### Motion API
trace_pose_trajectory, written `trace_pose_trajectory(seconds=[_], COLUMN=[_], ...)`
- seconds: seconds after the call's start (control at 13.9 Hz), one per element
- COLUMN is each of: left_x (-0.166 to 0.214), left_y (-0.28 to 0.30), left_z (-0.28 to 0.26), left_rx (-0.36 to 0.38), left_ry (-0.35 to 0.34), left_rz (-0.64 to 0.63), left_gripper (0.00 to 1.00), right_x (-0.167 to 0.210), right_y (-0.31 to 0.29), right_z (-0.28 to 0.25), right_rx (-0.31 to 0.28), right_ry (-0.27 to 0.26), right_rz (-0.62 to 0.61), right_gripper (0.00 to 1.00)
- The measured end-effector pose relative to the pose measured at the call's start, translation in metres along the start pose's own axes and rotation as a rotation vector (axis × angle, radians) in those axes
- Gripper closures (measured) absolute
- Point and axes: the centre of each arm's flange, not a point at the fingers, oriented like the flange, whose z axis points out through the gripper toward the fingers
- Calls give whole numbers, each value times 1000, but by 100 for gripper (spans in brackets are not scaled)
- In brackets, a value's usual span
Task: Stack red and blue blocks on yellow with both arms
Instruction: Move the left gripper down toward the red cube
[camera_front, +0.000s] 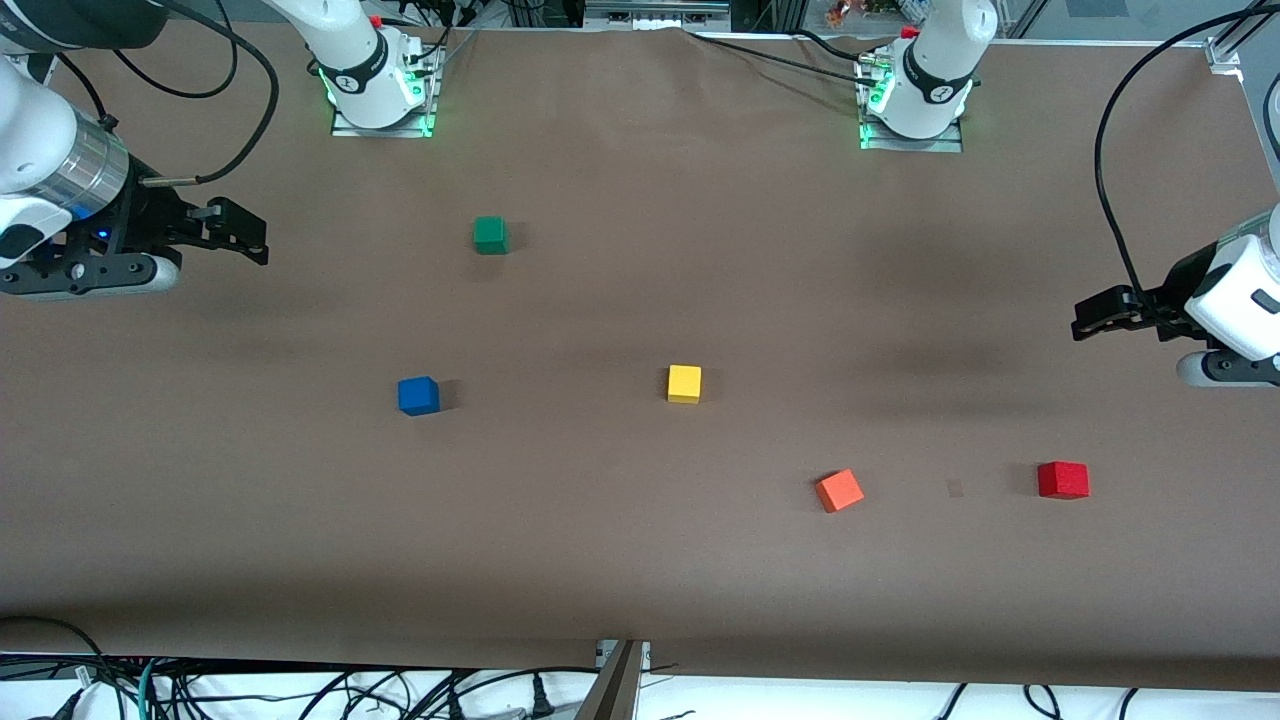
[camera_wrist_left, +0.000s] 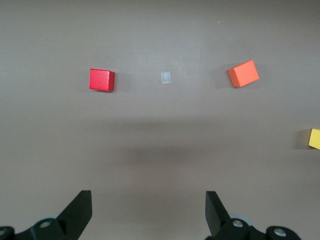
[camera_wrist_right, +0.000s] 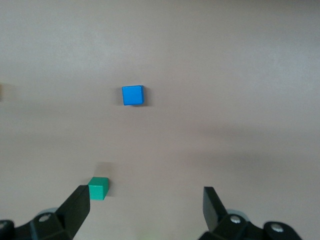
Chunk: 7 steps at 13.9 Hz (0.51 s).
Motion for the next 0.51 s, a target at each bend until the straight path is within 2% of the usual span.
trace_pose_trajectory(seconds=[0.51], left_x=[7], left_y=[-16], left_z=[13], left_rx=[1], left_ry=[-21], left_rz=[-26], left_gripper=[0], right_x=[0], right_y=[0], right_z=[0], right_rx=[0], right_ry=[0], right_rz=[0], right_gripper=[0])
